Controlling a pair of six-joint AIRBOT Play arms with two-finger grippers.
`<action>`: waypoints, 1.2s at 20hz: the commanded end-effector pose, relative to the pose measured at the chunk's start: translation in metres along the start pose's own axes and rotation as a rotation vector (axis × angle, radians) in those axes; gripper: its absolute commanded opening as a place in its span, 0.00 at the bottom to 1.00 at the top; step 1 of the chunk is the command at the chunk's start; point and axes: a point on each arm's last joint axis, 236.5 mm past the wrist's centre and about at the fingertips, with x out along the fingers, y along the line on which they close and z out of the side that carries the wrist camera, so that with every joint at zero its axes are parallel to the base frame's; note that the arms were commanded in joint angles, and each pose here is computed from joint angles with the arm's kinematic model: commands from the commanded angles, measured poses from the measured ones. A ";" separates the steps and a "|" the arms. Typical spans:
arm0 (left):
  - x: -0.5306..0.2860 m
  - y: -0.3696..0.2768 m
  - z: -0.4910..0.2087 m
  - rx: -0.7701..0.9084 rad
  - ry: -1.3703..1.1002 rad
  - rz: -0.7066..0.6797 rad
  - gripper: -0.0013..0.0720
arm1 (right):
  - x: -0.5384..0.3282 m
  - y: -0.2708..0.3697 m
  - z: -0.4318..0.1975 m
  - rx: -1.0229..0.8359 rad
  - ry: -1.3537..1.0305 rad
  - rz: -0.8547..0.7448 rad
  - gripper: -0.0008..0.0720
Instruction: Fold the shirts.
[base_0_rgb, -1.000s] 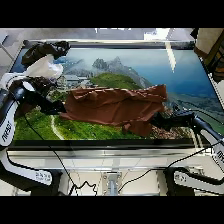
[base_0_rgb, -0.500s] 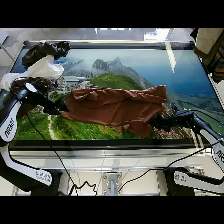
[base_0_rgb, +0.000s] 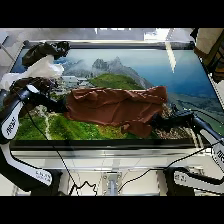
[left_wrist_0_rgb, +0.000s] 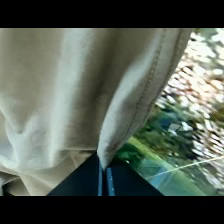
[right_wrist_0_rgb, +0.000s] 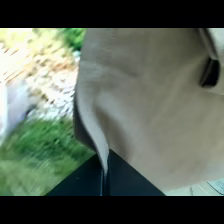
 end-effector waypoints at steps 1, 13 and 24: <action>-0.004 -0.031 0.008 0.027 -0.037 -0.130 0.06 | -0.006 -0.002 0.000 -0.127 0.024 -0.028 0.05; -0.243 -0.183 0.121 0.442 -0.574 -0.257 0.05 | -0.198 0.151 0.129 -0.523 -0.518 0.090 0.05; -0.405 -0.248 0.069 0.580 -0.938 -0.065 0.05 | -0.414 0.195 0.148 -0.641 -0.920 0.037 0.05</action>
